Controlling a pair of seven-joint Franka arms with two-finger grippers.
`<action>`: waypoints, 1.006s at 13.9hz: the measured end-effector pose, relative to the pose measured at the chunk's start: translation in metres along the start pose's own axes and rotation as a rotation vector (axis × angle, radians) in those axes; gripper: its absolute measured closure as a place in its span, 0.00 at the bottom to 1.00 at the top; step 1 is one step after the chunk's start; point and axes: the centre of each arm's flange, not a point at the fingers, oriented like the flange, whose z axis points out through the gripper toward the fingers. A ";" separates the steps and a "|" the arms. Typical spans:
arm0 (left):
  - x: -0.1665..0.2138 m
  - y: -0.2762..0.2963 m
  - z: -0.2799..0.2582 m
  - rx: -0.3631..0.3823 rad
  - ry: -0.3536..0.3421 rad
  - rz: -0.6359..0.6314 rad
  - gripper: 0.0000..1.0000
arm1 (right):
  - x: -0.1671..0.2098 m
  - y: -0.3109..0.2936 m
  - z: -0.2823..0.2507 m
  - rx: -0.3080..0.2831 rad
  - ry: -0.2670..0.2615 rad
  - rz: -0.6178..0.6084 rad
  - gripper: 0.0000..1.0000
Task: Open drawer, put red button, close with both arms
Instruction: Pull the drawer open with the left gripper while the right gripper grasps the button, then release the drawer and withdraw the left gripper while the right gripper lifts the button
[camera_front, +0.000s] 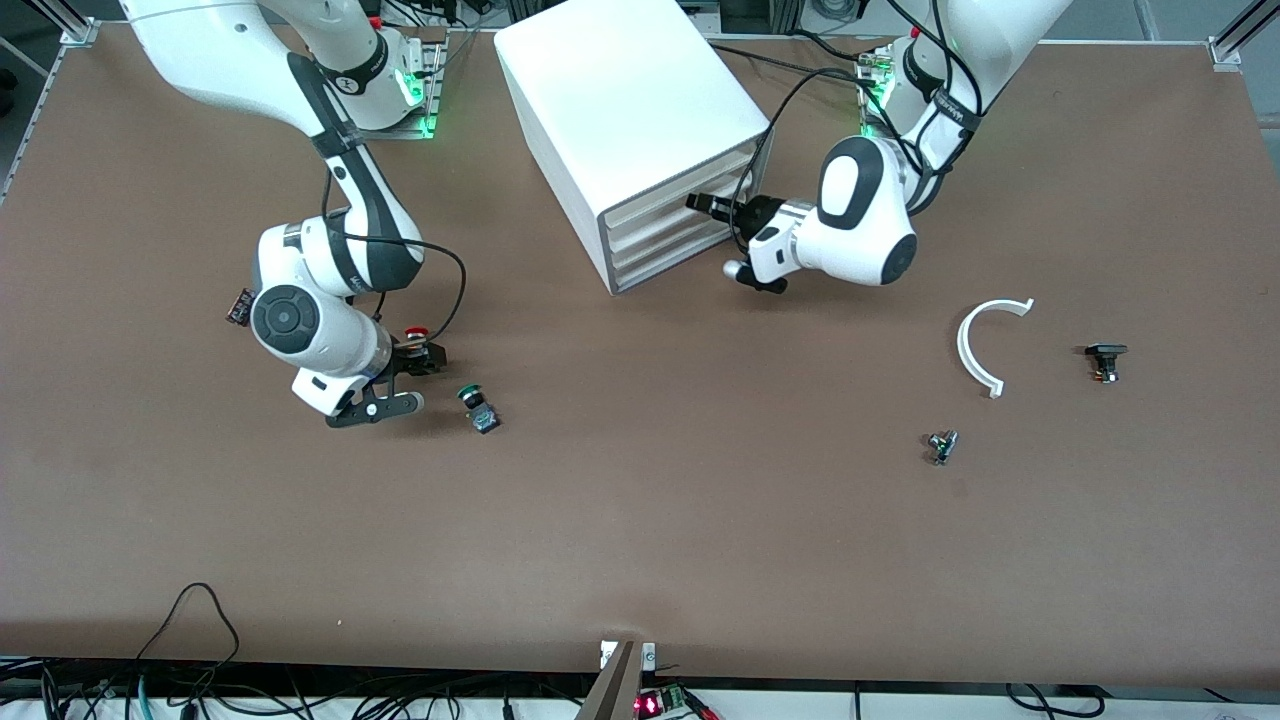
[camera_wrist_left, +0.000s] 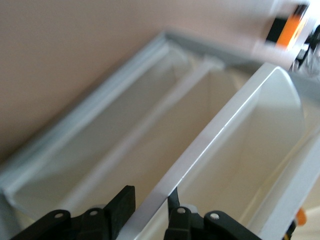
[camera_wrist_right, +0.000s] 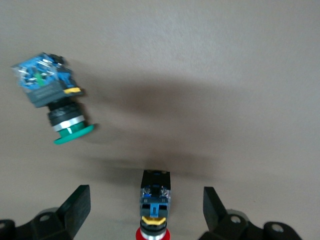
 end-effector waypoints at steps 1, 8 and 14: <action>0.010 -0.006 -0.025 0.015 0.060 0.022 0.68 | -0.005 0.001 0.009 0.000 -0.002 0.038 0.00; 0.043 -0.029 -0.106 0.081 0.309 0.016 0.41 | -0.018 0.003 0.036 -0.006 -0.034 0.108 0.00; 0.038 -0.019 -0.265 0.196 0.602 0.088 0.00 | -0.018 0.002 0.060 -0.008 -0.048 0.109 0.04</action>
